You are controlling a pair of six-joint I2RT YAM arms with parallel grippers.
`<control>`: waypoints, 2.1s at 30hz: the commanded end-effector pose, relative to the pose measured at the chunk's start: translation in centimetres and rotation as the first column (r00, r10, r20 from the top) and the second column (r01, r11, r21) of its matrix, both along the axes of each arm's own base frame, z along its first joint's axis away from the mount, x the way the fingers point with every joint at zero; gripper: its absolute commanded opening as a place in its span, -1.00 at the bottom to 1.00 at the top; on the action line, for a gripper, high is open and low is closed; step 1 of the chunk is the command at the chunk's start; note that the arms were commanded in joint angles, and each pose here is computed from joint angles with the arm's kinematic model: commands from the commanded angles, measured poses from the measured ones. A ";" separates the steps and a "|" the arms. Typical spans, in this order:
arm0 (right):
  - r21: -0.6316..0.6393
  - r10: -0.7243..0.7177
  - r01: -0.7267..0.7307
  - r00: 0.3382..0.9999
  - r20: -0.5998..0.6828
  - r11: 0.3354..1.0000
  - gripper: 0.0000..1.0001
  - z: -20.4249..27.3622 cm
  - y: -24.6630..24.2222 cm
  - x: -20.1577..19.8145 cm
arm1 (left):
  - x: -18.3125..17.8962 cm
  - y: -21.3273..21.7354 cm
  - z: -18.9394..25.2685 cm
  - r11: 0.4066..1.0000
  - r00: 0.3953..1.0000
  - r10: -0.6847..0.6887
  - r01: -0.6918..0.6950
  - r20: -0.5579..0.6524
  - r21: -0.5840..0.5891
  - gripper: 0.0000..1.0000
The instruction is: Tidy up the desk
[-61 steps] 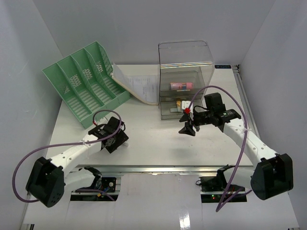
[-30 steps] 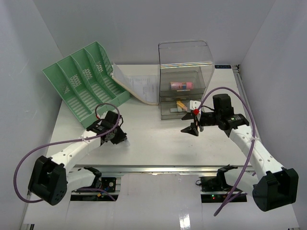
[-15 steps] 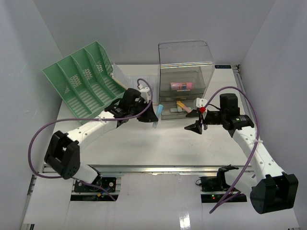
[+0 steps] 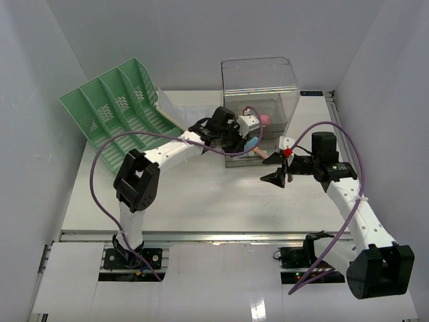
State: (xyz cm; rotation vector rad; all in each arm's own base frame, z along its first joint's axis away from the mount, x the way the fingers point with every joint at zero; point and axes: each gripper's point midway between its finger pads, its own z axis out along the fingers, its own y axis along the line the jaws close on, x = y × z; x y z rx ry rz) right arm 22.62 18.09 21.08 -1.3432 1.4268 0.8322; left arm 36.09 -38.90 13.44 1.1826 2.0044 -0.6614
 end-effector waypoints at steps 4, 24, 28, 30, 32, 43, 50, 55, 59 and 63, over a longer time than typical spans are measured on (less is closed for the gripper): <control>0.028 0.015 -0.015 1.000 0.002 0.999 0.32 0.4 0.0 -0.3 | 4.4 -0.8 0.2 0.998 0.990 -0.006 -0.003 0.138 0.066 -0.95; -0.019 -0.034 0.034 0.999 -0.015 0.999 0.32 -1.4 -0.9 1.0 | 1.1 -0.2 5.0 0.996 0.993 0.080 -0.075 0.092 -0.057 0.96; -0.054 -0.060 0.060 0.998 0.001 0.997 0.32 -1.7 -1.2 2.1 | -1.2 1.8 8.8 0.984 0.986 0.128 -0.112 0.108 -0.142 0.96; -0.083 -0.078 0.078 0.997 -0.002 0.993 0.31 -2.1 -1.5 3.0 | -3.7 4.2 10.8 0.971 0.980 0.163 -0.140 0.111 -0.193 0.96; -0.115 -0.083 0.080 0.996 -0.022 0.990 0.30 -2.9 -1.6 3.5 | -6.2 6.5 13.0 0.954 0.974 0.195 -0.160 0.119 -0.254 0.96; -0.390 0.336 -0.253 0.928 0.162 0.885 0.12 -7.3 0.8 2.4 | -14.5 18.5 9.6 0.842 0.886 0.461 -0.419 0.049 -0.341 0.96; -0.487 0.411 -0.291 0.898 0.158 0.824 -0.10 -9.1 1.6 4.3 | -15.9 21.1 7.9 0.795 0.848 0.529 -0.481 0.033 -0.369 0.96; -0.541 0.423 -0.283 0.893 0.153 0.792 -0.32 -10.7 2.0 5.8 | -16.0 21.9 8.8 0.767 0.826 0.561 -0.500 0.043 -0.403 0.96; -0.572 0.386 -0.250 0.913 0.128 0.781 -0.48 -12.4 2.2 7.4 | -15.9 22.4 9.1 0.753 0.814 0.579 -0.510 0.050 -0.415 0.96; -0.616 0.320 -0.182 0.940 0.121 0.767 -0.69 -14.3 2.0 9.9 | -15.9 22.5 9.1 0.749 0.809 0.587 -0.519 0.047 -0.412 0.96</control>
